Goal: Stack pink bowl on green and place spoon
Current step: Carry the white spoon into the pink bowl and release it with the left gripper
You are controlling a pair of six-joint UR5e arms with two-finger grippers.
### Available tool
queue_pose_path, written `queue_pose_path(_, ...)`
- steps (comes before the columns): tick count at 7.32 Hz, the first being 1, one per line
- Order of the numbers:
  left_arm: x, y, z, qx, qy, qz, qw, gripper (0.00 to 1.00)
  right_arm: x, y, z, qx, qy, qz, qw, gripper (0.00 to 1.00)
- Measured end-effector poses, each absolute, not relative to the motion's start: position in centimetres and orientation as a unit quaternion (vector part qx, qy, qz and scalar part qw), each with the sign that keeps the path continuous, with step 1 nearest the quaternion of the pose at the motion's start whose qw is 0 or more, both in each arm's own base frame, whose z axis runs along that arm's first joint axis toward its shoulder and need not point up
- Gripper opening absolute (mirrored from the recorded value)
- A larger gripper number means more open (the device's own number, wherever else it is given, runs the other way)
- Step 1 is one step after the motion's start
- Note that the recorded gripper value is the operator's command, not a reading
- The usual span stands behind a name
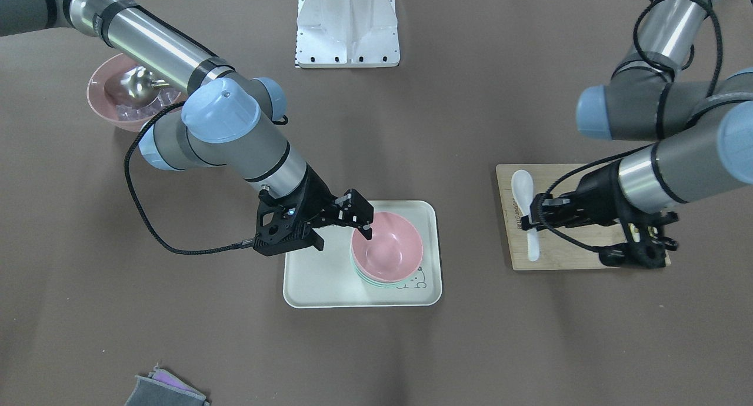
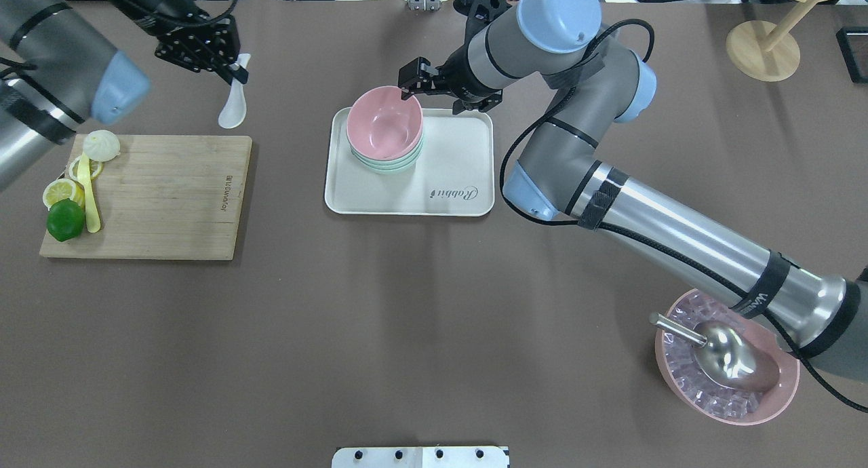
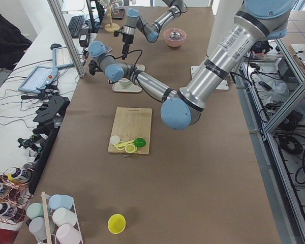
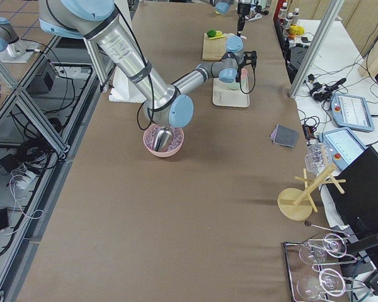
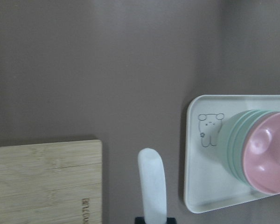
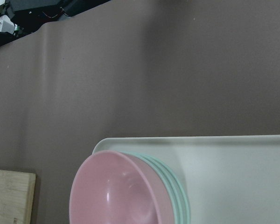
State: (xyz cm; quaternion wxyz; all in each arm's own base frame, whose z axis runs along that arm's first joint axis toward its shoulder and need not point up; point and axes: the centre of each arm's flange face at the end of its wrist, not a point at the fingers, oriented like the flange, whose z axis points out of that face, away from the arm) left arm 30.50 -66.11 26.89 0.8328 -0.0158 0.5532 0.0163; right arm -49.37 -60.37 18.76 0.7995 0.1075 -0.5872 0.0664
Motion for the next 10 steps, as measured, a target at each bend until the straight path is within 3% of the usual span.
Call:
queue_pose_path(3, 39.4, -66.8, 20.9, 0.08, 0.56, -0.002, 0.825, 0.0, -45.3, -60.9, 21.2, 0.095, -0.591, 0.06, 0.799, 1.0)
queue_pose_path(6, 47.9, -63.3, 18.5, 0.141, 0.557, 0.008, 0.818, 0.03, -44.9, -61.0, 21.8, 0.093, -0.59, 0.059, 0.8, 1.0)
queue_pose_path(7, 50.0, -62.1, 17.9, 0.153, 0.555, 0.011, 0.817, 0.84, -44.8, -61.0, 22.1, 0.093, -0.589, 0.06, 0.801, 1.0)
queue_pose_path(8, 51.2, -61.5, 17.6, 0.158, 0.554, 0.011, 0.817, 0.97, -44.8, -61.0, 22.2, 0.092, -0.588, 0.06, 0.801, 1.0)
queue_pose_path(10, 51.0, -61.9, 17.3, 0.153, 0.556, -0.009, 0.817, 0.97, -44.8, -61.0, 22.2, 0.092, -0.588, 0.06, 0.802, 1.0)
